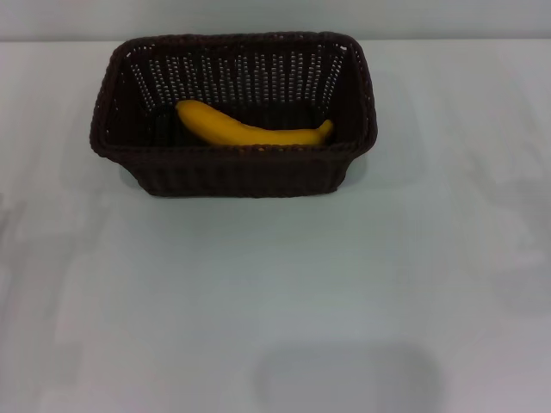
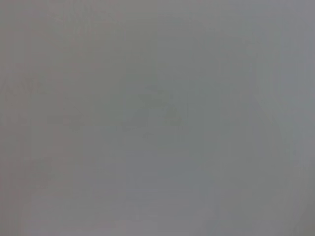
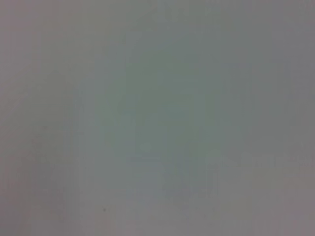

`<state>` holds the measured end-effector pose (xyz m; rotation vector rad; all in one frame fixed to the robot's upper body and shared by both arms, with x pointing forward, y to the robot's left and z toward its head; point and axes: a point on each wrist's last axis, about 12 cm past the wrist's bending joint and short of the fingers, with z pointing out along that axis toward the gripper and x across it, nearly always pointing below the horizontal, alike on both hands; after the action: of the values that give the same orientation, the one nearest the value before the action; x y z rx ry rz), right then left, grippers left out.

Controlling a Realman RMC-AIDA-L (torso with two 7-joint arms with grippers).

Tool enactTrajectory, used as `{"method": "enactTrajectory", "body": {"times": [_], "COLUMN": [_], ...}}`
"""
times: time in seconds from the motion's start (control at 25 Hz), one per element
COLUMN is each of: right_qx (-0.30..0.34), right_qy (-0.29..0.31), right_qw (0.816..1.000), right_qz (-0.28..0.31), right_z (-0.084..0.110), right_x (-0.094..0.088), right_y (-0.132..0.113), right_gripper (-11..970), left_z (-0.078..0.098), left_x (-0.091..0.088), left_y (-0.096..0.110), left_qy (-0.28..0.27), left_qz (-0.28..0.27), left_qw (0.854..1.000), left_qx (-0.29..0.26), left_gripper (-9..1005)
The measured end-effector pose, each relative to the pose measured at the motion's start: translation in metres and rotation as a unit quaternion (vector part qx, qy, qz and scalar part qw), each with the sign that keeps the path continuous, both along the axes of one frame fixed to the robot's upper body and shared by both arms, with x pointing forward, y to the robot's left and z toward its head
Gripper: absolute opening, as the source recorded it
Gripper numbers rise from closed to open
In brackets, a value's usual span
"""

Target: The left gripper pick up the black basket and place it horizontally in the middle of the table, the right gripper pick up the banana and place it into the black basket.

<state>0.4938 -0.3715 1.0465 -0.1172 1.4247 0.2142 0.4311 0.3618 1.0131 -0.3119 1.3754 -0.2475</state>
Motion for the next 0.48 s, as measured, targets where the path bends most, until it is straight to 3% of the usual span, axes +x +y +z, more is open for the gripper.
{"method": "enactTrajectory", "body": {"times": [0.48], "right_qx": [0.006], "right_qy": [-0.009], "right_qw": [1.0], "right_qz": [-0.001], "right_z": [0.0025], "right_x": [-0.0001], "right_y": [-0.0005], "right_gripper": [872], "left_z": [0.0066], "left_x": [-0.0031], "left_y": [-0.002], "left_qy": [-0.033], "left_qz": [-0.001], "left_qw": [0.999], "left_qx": [0.0], "left_gripper": [865]}}
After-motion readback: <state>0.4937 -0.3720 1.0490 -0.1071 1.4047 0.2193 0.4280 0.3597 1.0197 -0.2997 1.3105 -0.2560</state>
